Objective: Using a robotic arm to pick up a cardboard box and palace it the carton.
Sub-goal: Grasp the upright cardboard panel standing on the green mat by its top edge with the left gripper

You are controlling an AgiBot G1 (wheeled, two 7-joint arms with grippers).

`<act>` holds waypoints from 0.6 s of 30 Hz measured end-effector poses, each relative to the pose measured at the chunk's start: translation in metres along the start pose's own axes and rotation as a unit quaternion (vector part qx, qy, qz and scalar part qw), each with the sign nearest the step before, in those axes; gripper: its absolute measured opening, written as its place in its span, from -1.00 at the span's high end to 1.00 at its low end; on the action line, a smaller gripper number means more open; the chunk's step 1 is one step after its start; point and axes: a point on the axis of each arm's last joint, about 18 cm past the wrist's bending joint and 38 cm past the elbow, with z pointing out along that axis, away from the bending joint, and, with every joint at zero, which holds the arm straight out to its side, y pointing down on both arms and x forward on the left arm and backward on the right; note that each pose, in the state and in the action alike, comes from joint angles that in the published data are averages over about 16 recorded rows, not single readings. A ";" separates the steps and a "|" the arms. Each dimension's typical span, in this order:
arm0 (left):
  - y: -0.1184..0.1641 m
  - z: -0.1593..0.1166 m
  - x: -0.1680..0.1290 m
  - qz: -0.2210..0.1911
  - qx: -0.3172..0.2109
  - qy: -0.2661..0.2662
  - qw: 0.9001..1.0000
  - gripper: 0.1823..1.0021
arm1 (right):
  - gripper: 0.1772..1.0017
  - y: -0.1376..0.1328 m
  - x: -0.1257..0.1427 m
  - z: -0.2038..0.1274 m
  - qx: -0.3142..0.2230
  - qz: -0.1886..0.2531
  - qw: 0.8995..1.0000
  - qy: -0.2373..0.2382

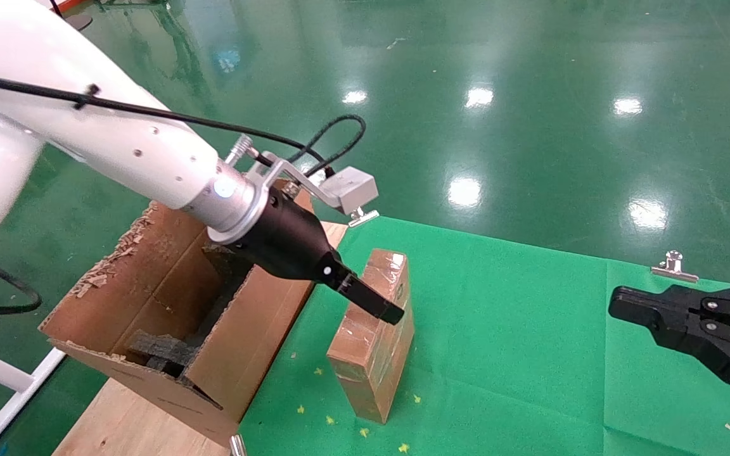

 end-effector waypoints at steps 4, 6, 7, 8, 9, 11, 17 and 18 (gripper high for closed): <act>0.000 0.009 0.001 -0.005 -0.013 -0.007 1.000 -1.00 | 0.96 0.000 0.000 0.000 0.000 0.000 1.000 0.000; 0.000 0.013 0.002 -0.006 -0.019 -0.011 1.000 -1.00 | 0.96 0.000 0.000 0.000 0.000 0.000 1.000 0.000; 0.000 0.015 0.002 -0.007 -0.022 -0.012 1.000 -1.00 | 0.96 0.000 0.000 0.000 0.000 0.000 1.000 0.000; 0.000 0.017 0.002 -0.007 -0.025 -0.014 1.000 -1.00 | 0.96 0.000 0.000 0.000 0.000 0.000 1.000 0.000; 0.000 0.019 0.002 -0.008 -0.028 -0.016 0.999 -1.00 | 0.96 0.000 0.000 0.000 0.000 0.000 1.000 0.000; 0.000 0.023 0.002 -0.009 -0.032 -0.019 0.999 -1.00 | 0.95 0.000 0.000 0.000 0.000 0.000 1.000 0.000; 0.000 0.030 0.002 -0.010 -0.041 -0.027 0.999 -0.99 | 0.89 0.000 0.000 0.000 0.000 0.000 1.000 0.000; 0.000 0.031 0.002 -0.009 -0.042 -0.028 0.999 -0.99 | 0.87 0.000 0.000 0.000 0.000 0.000 1.000 0.000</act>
